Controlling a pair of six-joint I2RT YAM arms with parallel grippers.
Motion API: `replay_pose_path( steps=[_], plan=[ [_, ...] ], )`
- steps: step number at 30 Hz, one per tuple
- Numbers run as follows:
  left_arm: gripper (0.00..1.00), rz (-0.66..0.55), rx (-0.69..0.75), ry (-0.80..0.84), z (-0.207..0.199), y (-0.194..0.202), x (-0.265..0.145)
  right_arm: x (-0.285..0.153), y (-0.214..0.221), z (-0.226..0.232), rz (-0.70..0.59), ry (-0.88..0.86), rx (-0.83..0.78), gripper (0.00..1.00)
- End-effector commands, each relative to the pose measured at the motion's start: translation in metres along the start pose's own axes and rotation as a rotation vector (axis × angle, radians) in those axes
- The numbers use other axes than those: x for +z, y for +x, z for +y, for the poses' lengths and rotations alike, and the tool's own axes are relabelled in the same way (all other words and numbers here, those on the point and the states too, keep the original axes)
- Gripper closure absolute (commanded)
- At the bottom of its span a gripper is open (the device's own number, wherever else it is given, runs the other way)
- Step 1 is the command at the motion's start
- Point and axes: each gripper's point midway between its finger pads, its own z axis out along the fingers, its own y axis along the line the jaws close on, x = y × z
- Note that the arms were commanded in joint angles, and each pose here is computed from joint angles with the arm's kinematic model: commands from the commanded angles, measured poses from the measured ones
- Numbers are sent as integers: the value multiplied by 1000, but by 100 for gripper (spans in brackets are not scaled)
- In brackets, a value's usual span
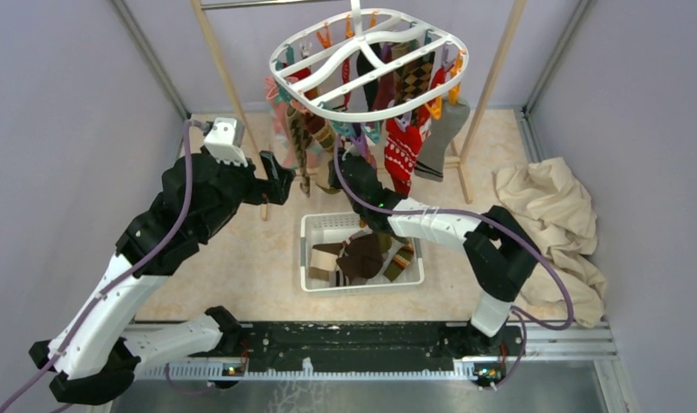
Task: Remove the socks clipped to the hanger
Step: Remove the sock from the hanger.
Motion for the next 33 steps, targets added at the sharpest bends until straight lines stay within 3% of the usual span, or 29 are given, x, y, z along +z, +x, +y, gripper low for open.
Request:
replay_pose_path(
  steps=[1, 4, 6, 15, 26, 33],
  plan=[
    [1, 10, -10, -9, 2, 7, 0, -20, -58, -9, -113, -31, 75, 82],
    [1, 21, -9, -7, 2, 13, 3, -33, -63, -19, -114, -30, 64, 94],
    [1, 28, -7, -9, 2, 17, 6, -41, -64, -23, -108, -40, 56, 95],
    [1, 72, -3, 7, -2, 46, 24, -88, -67, -44, -92, -48, 49, 96],
    [1, 71, -59, 163, -32, 92, 59, -144, -85, -62, -71, -64, 27, 96],
    [1, 53, -42, 125, -26, 127, 91, -162, -97, -65, -70, -73, 11, 96]
  ],
)
